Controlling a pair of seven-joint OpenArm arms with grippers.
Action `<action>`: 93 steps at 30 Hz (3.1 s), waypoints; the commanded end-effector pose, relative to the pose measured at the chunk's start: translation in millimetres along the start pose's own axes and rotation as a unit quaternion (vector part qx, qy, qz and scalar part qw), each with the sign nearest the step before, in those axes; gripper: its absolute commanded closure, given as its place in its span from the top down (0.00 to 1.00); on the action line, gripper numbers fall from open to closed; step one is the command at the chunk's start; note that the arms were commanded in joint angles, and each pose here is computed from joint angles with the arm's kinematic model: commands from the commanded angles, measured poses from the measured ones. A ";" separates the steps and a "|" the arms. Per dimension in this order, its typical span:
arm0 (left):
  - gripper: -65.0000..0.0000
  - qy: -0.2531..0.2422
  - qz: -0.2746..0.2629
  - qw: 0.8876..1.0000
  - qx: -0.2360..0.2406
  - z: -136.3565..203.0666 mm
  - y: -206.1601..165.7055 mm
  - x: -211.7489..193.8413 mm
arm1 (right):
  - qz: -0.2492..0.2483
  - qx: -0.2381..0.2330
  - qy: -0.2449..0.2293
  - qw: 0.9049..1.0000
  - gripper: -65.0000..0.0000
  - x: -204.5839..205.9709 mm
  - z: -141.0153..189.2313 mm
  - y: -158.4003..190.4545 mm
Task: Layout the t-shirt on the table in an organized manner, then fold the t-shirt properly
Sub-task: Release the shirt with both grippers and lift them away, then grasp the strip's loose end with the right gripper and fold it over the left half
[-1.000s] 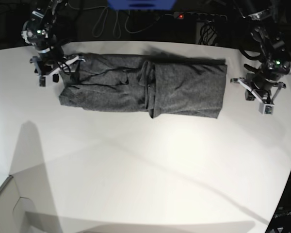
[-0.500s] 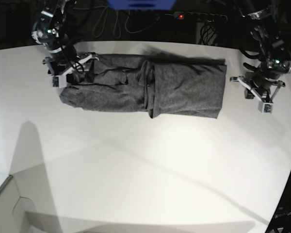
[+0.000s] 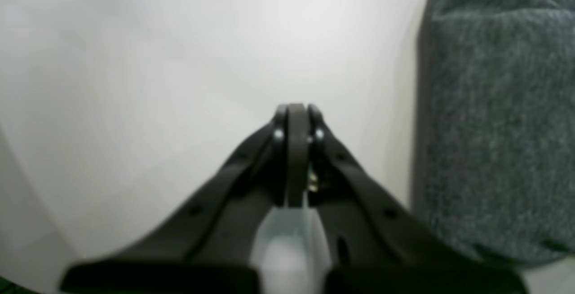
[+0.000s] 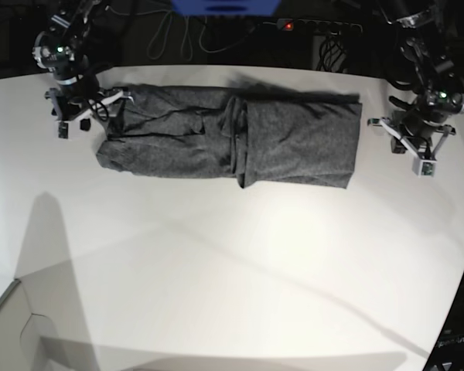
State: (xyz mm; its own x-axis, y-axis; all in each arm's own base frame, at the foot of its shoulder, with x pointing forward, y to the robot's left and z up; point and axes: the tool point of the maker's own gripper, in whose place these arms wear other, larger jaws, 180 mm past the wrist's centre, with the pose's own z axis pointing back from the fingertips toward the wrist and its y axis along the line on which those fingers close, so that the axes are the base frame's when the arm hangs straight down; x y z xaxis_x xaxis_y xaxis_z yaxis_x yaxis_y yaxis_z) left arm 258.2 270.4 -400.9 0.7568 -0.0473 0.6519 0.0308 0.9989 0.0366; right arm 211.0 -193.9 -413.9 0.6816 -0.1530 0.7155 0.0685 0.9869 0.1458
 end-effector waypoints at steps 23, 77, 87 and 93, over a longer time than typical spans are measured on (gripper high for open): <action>0.00 -0.022 -0.009 1.000 0.005 5.4 4.8 14.3 | -0.002 0.069 0.038 0.997 0.67 -13.0 -28.5 43.7; 0.00 0.017 0.047 0.991 0.125 63.6 92.5 -44.9 | 0.152 0.325 -0.114 0.927 0.00 91.4 39.5 313.8; 0.00 -0.013 0.030 0.996 0.086 56.5 43.1 -23.9 | 0.201 0.370 -0.100 0.901 0.00 78.2 36.0 357.3; 0.00 0.008 0.014 0.999 0.030 32.5 5.8 -30.3 | 0.198 0.377 -0.103 0.899 0.00 79.1 40.4 363.3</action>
State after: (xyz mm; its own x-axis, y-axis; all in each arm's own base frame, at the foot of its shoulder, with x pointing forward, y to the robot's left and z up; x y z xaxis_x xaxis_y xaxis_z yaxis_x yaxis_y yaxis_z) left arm 211.3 273.6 -401.5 0.7778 -0.0073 0.6285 -0.0314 0.9982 0.0505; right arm 256.0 144.2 -296.2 0.4263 0.1720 0.8881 -0.7077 0.6748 0.2091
